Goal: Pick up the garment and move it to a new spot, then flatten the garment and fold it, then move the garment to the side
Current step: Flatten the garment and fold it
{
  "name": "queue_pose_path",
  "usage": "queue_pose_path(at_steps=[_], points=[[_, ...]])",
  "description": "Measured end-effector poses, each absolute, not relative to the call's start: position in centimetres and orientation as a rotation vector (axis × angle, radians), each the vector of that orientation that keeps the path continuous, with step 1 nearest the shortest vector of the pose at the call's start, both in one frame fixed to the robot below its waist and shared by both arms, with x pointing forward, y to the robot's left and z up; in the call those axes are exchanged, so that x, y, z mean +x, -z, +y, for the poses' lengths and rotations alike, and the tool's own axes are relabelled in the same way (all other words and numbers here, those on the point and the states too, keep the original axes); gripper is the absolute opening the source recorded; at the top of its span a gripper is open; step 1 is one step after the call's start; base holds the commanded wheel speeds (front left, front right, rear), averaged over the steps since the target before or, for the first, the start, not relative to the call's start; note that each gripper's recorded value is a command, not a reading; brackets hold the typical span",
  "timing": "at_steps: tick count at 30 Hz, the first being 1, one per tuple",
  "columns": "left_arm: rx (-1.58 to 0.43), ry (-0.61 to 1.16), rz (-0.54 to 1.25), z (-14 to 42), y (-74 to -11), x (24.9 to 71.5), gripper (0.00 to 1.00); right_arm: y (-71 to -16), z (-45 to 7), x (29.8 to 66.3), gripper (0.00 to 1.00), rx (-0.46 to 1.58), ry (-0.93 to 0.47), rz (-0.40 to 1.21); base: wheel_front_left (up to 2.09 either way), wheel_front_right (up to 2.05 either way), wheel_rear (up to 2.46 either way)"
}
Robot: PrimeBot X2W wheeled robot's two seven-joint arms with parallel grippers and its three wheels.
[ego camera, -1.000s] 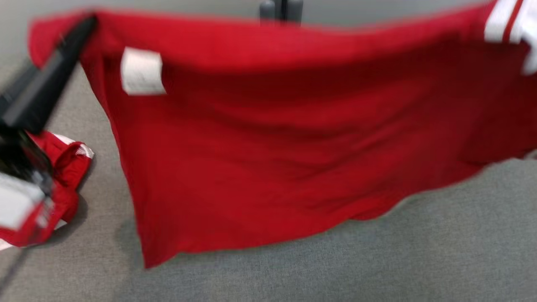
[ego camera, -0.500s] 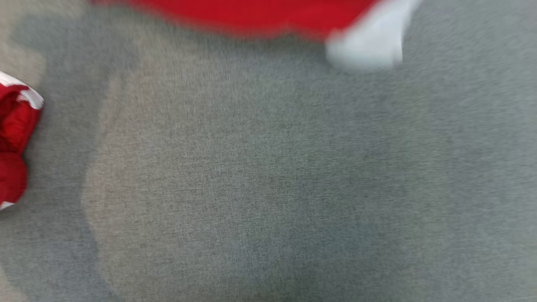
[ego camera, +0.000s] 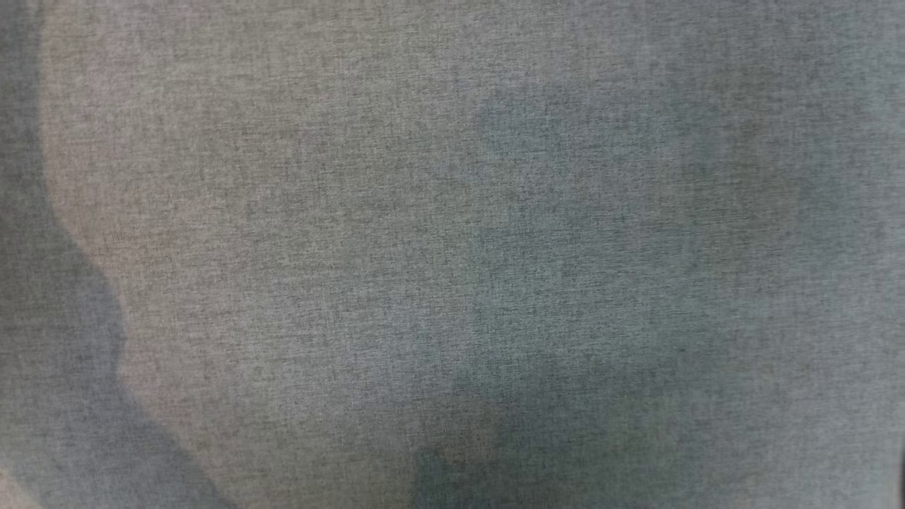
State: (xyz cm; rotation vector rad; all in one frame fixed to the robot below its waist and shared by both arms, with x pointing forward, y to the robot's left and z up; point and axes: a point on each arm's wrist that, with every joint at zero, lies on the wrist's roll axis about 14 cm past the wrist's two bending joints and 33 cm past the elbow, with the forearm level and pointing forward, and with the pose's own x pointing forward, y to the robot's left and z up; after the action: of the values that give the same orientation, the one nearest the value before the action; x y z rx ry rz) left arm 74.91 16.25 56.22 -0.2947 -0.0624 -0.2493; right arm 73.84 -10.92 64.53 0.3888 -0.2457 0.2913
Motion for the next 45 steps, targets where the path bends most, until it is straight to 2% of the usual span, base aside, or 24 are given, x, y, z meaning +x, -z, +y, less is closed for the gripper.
queue_pose_path(at_steps=[5, 11, 19, 23, 27, 28, 32, 35, 38, 45], points=[[-0.348, 0.254, 0.078, 15.8, -49.9, 72.2, 0.00, -56.5, -11.4, 70.8, 0.00, 0.414, -0.258, -0.117, 0.00, 0.00, 0.00], [-0.448, 0.302, 0.240, 15.3, -44.5, 64.5, 0.00, -49.9, -13.7, 63.2, 0.00, 0.453, -0.216, 0.006, 0.00, 0.00, 0.00], [-0.492, 0.376, 0.335, 13.9, -44.0, 51.8, 0.00, -49.3, -17.1, 50.7, 0.00, 0.521, -0.153, 0.079, 0.00, 0.00, 0.00], [-0.543, 0.343, 0.395, 12.8, -43.5, 44.6, 0.00, -49.3, -17.4, 44.2, 0.00, 0.550, -0.137, 0.135, 0.00, 0.00, 0.00], [-0.694, 0.293, 0.445, 11.7, -44.0, 38.3, 0.00, -49.1, -18.3, 38.0, 0.00, 0.588, -0.084, 0.171, 0.00, 0.00, 0.00], [-0.731, 0.246, 0.466, 12.1, -43.9, 35.8, 0.00, -48.6, -18.4, 35.1, 0.00, 0.612, -0.050, 0.201, 0.00, 0.00, 0.00], [-0.800, 0.193, 0.489, 12.2, -44.4, 32.2, 0.00, -47.1, -19.3, 30.4, 0.00, 0.635, 0.033, 0.263, 0.00, 0.00, 0.00], [-0.834, 0.184, 0.508, 11.5, -44.8, 30.3, 0.00, -46.7, -19.4, 28.9, 0.00, 0.657, 0.061, 0.281, 0.00, 0.00, 0.00], [-0.856, 0.186, 0.515, 11.1, -45.1, 30.0, 0.00, -46.9, -19.5, 29.1, 0.00, 0.637, 0.059, 0.277, 0.00, 0.00, 0.00], [-0.780, 0.231, 0.516, 11.3, -46.3, 32.1, 0.00, -49.5, -18.5, 33.1, 0.00, 0.601, -0.025, 0.198, 0.00, 0.00, 0.00]])
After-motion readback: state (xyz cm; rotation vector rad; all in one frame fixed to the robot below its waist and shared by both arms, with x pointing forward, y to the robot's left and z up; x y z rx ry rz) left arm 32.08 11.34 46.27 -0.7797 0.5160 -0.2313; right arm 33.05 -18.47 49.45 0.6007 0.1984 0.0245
